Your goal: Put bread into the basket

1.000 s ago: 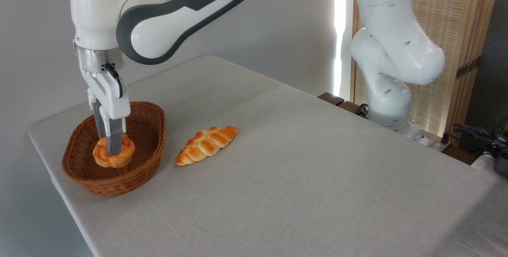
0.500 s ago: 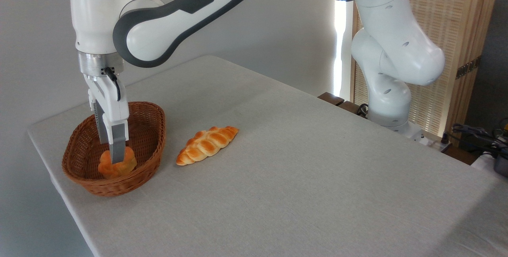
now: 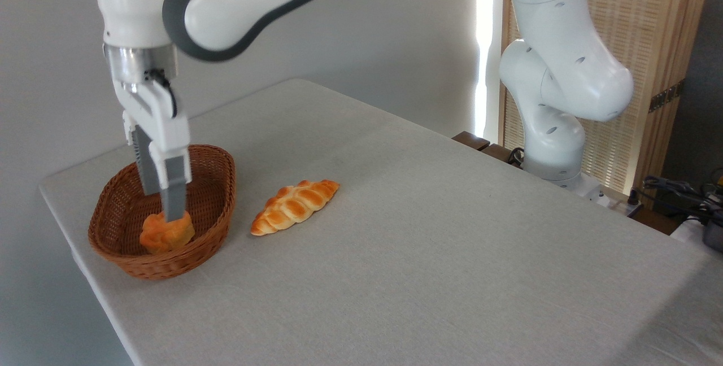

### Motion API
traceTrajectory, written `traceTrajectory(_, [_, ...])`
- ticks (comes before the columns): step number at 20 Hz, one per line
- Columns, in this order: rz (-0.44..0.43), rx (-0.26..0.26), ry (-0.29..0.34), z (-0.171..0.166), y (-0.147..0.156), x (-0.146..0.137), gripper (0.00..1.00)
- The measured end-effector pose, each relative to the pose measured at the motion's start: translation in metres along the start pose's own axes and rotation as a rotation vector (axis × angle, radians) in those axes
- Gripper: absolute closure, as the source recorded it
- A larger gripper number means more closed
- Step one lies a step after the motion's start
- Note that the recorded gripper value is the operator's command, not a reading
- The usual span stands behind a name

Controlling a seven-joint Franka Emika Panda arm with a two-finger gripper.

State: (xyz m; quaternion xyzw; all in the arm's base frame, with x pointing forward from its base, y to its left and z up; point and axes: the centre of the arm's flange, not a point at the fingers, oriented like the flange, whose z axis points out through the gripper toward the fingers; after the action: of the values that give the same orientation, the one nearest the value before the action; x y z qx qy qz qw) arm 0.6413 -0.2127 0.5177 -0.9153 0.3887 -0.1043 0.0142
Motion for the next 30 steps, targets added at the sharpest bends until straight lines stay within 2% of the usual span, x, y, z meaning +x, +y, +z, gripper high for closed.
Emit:
traceTrajectory(2, [-0.034,0.000,-0.040,-0.033,-0.021,-0.026,0.00])
traceTrajectory(6, [0.006,-0.066,-0.066,-0.099,-0.073,-0.100,0.00])
traceTrajectory(8, [0.000,-0.086,-0.087,-0.126,-0.084,-0.131,0.00])
traceTrajectory(11, [-0.033,-0.098,-0.110,-0.145,-0.091,-0.158,0.00])
traceTrajectory(14, [-0.040,-0.111,-0.124,-0.137,-0.092,-0.162,0.00])
traceTrajectory(20, [-0.026,-0.154,-0.166,-0.118,-0.073,-0.170,0.00])
traceTrajectory(30, [-0.033,-0.130,-0.184,-0.124,-0.074,-0.184,0.00])
